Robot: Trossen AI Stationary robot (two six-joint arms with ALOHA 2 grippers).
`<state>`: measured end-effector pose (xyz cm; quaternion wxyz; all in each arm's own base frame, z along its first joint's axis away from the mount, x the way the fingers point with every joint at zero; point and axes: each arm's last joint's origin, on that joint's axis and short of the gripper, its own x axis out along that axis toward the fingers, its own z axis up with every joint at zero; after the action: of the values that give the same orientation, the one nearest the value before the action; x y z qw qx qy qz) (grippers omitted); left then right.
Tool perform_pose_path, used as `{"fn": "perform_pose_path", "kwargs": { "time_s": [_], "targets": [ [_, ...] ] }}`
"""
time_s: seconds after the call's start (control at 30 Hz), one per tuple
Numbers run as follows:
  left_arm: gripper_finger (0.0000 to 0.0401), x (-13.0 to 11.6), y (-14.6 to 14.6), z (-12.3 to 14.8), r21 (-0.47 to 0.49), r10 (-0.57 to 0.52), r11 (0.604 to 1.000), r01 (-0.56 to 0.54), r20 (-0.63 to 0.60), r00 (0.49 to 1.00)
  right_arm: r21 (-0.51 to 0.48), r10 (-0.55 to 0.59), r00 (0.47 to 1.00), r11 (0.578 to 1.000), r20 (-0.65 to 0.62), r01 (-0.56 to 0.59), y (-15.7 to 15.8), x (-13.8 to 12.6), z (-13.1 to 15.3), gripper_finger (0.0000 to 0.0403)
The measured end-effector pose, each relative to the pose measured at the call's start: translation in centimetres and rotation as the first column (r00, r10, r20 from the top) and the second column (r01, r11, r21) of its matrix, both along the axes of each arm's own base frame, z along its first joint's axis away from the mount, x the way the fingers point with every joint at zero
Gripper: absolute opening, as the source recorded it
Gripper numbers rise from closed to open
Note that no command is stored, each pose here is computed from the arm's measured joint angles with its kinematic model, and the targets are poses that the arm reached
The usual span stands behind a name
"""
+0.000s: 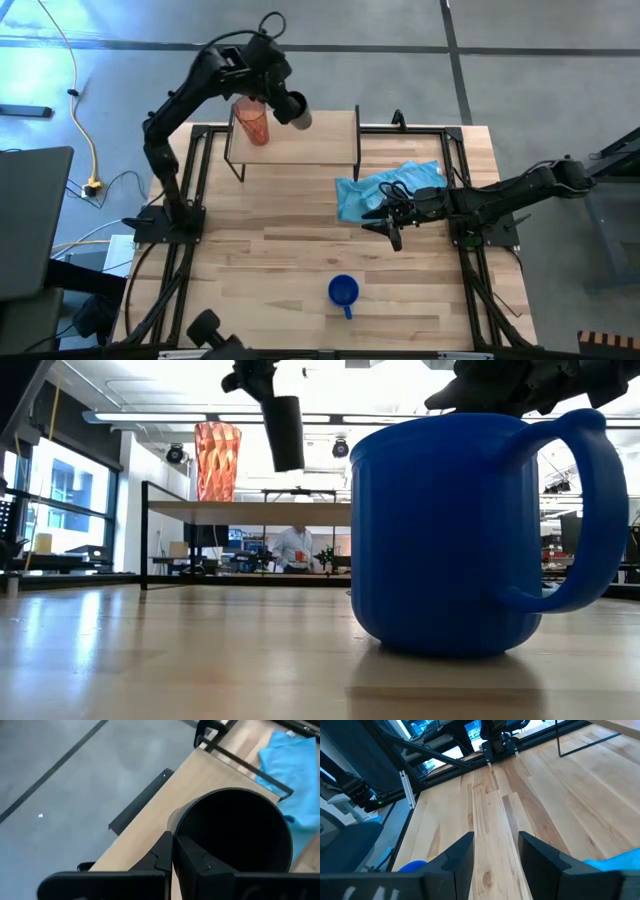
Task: Stack small to large cups/mugs on shelf
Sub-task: Put the black cup on the shelf
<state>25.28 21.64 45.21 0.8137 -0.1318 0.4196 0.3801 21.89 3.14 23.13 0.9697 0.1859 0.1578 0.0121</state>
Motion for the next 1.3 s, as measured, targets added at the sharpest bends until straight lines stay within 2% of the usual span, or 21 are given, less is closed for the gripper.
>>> {"fn": "perform_pose_path", "kwargs": {
  "time_s": [0.17, 0.67, 1.13, 1.3],
  "targets": [
    [0.0, 1.0, 0.9, -1.5, -0.045, -0.005, 0.999, 0.003, -0.045, 0.999, 0.0, 0.0, 1.0, 1.0, -0.001, 0.0, 0.0, 0.0, 0.0, 0.0144],
    [0.0, 0.8, 0.6, -2.1, -0.099, -0.014, 0.995, 0.004, -0.098, 0.995, -0.011, 0.003, 1.0, 1.0, -0.008, -0.003, 0.0, 0.0, -0.1, 0.0144],
    [0.0, 1.0, 0.8, -2.2, -0.097, 0.0, 0.995, -0.009, -0.09, 0.996, -0.003, 0.001, 1.0, 1.0, -0.012, -0.001, 0.0, 0.0, -0.1, 0.0144],
    [0.0, 1.0, 1.2, -2.8, -0.11, 0.02, 0.993, -0.034, -0.121, 0.992, 0.002, 0.0, 1.0, 1.0, -0.012, 0.0, 0.0, 0.0, -0.1, 0.0144]
  ]
}}
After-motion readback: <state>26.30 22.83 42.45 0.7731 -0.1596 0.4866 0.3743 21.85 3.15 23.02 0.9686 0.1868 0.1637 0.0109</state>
